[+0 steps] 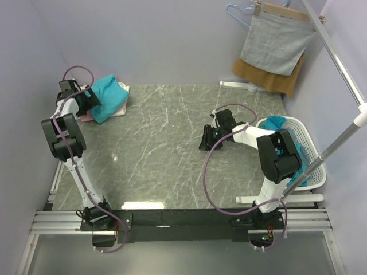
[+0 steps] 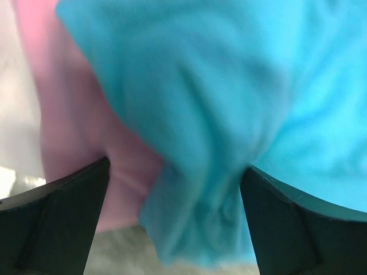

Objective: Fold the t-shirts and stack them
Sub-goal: Put the neatly folded tshirt into the corner of the board with the left arm

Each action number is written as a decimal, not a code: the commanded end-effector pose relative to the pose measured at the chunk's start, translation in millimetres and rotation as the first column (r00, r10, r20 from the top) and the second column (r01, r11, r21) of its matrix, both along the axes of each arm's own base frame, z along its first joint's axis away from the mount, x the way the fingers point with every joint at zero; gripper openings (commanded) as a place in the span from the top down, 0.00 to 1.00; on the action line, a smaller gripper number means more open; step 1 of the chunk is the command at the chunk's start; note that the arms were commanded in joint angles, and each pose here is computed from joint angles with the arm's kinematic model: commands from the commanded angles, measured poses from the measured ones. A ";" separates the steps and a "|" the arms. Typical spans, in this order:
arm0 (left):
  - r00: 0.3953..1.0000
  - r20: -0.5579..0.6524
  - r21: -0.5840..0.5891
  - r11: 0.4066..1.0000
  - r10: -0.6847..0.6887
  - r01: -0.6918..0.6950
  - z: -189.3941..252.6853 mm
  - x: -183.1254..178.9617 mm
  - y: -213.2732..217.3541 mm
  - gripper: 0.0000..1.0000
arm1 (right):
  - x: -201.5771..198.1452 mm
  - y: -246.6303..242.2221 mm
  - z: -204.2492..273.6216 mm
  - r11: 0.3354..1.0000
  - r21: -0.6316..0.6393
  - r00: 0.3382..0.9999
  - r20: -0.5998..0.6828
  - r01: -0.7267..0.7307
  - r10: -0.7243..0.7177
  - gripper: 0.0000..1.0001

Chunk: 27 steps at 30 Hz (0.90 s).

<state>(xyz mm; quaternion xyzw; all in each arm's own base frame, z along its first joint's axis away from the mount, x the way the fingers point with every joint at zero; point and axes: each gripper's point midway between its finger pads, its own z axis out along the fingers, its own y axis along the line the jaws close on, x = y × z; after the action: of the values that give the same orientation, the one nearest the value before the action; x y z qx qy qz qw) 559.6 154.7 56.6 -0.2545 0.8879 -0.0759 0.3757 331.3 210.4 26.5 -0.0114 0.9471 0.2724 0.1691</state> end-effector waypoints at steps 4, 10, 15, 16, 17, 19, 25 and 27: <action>0.931 0.362 -0.057 0.995 -0.052 0.078 161.2 -7.4 -51.7 0.00 | 26.5 -30.0 60.3 0.985 -0.102 0.967 0.228 0.138 -0.112 0.51; 0.849 0.504 -0.073 0.972 -0.156 0.221 226.8 -50.6 -122.3 0.01 | 27.8 -59.5 101.4 0.955 -0.140 0.904 0.383 0.262 -0.192 0.51; 0.769 0.559 -0.048 0.914 -0.309 0.402 229.1 -100.9 -218.1 0.01 | 24.1 -85.6 115.1 0.917 -0.156 0.834 0.491 0.368 -0.251 0.49; 0.762 0.557 -0.025 0.911 -0.330 0.412 227.0 -107.7 -232.2 0.01 | 21.2 -91.9 113.6 0.905 -0.171 0.825 0.501 0.389 -0.260 0.45; 0.721 0.568 0.016 0.881 -0.397 0.472 232.1 -121.8 -266.0 0.01 | 19.1 -97.3 119.6 0.897 -0.169 0.808 0.524 0.409 -0.270 0.44; 0.727 0.546 0.026 0.876 -0.416 0.482 217.8 -134.9 -286.1 0.00 | 14.3 -113.2 118.1 0.864 -0.201 0.782 0.552 0.461 -0.288 0.42; 0.727 0.547 0.030 0.878 -0.415 0.478 195.4 -181.5 -321.4 0.01 | -5.5 -150.1 128.9 0.782 -0.209 0.686 0.642 0.587 -0.343 0.10; 0.735 0.537 0.055 0.886 -0.415 0.460 186.8 -195.4 -323.1 0.01 | -11.5 -159.4 134.5 0.758 -0.192 0.650 0.667 0.623 -0.365 0.01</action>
<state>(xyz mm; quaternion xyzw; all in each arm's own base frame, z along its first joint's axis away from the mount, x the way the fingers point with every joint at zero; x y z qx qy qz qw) 370.2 -180.8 219.9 0.0025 0.8110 -0.3013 0.5015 321.9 80.0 140.6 0.0931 0.8797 0.0422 0.4644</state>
